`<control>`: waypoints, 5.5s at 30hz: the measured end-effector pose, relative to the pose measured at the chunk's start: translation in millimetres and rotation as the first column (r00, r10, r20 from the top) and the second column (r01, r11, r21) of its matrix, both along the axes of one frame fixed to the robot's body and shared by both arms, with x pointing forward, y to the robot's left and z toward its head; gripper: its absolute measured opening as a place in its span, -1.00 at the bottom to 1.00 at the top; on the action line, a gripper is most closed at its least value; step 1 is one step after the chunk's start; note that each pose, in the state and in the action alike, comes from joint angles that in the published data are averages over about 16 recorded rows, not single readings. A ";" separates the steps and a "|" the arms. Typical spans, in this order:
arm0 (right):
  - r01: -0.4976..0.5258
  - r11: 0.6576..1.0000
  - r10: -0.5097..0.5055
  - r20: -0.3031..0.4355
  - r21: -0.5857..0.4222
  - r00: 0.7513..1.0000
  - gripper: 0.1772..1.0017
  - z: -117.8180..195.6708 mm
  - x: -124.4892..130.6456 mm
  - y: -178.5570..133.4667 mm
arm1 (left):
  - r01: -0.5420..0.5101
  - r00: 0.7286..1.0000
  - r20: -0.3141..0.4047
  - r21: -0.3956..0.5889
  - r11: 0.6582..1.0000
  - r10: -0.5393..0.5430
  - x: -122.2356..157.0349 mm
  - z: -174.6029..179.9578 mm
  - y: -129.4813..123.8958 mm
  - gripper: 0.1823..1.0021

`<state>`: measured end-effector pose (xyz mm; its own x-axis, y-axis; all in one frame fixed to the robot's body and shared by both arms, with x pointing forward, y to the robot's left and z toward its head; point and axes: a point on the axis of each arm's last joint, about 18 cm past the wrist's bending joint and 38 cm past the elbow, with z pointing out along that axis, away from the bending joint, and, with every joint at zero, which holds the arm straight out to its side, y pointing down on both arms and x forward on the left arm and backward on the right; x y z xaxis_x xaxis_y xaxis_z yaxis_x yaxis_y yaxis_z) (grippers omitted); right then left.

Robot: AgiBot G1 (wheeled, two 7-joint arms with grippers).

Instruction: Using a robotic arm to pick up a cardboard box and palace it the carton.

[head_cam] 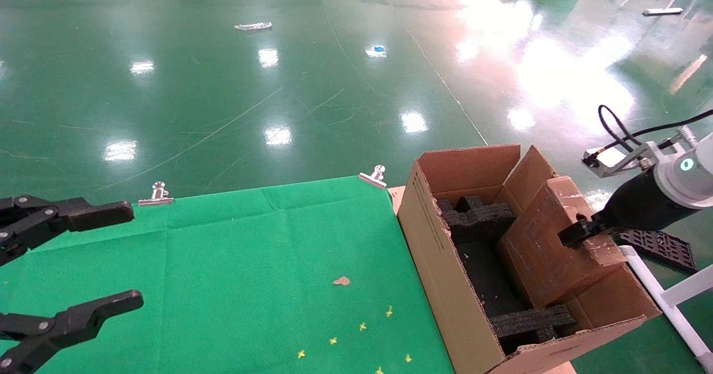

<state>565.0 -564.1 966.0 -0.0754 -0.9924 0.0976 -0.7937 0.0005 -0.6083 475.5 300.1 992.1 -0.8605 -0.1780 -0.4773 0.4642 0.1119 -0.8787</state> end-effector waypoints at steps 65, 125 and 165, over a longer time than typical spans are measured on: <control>-0.032 0.998 0.031 -0.018 -0.050 0.999 0.34 -86.1 60.8 13.0 | 0.000 1.000 0.000 0.000 1.000 0.000 0.0 0.0 0.0 1.00; -0.812 0.543 0.769 0.516 -0.213 0.379 1.00 75.3 27.2 180.4 | 0.000 1.000 0.000 0.000 1.000 0.000 0.1 0.0 0.2 1.00; -0.877 0.049 0.686 0.655 -0.478 -0.318 1.00 25.2 -93.5 262.4 | -0.001 1.000 0.000 -0.001 1.000 0.001 0.2 0.0 0.3 1.00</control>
